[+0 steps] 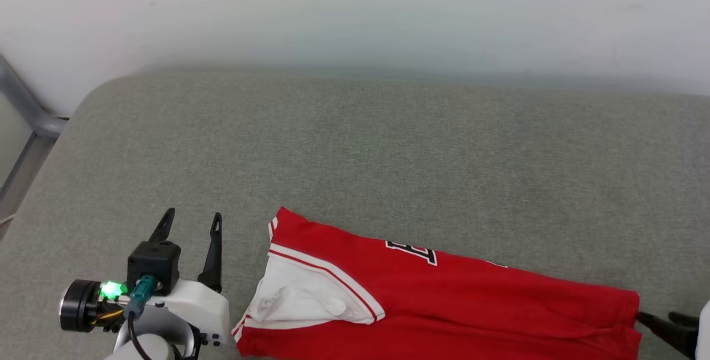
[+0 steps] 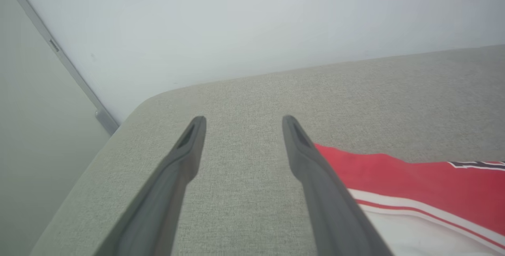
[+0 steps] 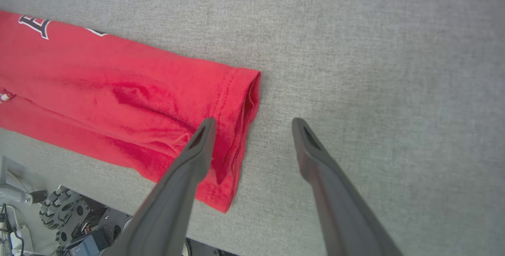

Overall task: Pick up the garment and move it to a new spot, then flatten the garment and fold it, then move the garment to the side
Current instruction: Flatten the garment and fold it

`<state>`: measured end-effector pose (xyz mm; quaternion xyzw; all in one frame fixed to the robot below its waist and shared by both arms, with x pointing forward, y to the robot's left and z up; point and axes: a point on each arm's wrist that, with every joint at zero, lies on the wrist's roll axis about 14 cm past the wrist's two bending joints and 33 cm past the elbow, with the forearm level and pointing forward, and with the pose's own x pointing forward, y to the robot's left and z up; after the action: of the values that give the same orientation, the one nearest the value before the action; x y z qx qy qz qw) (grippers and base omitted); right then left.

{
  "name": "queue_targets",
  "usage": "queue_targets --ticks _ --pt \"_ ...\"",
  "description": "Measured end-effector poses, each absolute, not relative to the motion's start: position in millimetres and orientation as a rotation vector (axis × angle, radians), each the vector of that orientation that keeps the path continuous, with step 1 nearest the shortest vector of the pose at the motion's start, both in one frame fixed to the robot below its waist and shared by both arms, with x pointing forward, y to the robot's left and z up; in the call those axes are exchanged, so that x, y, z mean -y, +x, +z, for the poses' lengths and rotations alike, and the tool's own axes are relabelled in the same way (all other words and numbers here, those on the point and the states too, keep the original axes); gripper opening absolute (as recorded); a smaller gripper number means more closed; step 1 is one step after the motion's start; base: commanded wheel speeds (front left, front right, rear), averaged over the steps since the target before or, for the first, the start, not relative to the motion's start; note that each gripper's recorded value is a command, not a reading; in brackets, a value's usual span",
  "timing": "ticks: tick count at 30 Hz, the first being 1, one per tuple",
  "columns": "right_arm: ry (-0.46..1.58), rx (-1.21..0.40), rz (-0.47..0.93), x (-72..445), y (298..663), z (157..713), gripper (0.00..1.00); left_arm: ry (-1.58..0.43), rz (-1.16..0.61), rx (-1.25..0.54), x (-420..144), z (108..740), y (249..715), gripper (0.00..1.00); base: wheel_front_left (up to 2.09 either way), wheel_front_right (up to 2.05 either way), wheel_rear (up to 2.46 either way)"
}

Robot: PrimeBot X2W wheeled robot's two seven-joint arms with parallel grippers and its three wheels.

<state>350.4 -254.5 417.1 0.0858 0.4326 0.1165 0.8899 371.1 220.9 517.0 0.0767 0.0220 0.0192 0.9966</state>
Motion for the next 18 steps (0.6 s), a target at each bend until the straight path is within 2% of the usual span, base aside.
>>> queue_targets --ticks 10,18 --pt "0.255 -1.023 0.258 230 346 379 1.0 0.168 0.14 0.022 -235 519 359 1.0 0.0 0.0 0.0" --pt "0.284 -1.05 0.301 206 345 365 1.0 0.158 0.183 0.036 -238 514 349 1.0 0.0 0.0 0.0"
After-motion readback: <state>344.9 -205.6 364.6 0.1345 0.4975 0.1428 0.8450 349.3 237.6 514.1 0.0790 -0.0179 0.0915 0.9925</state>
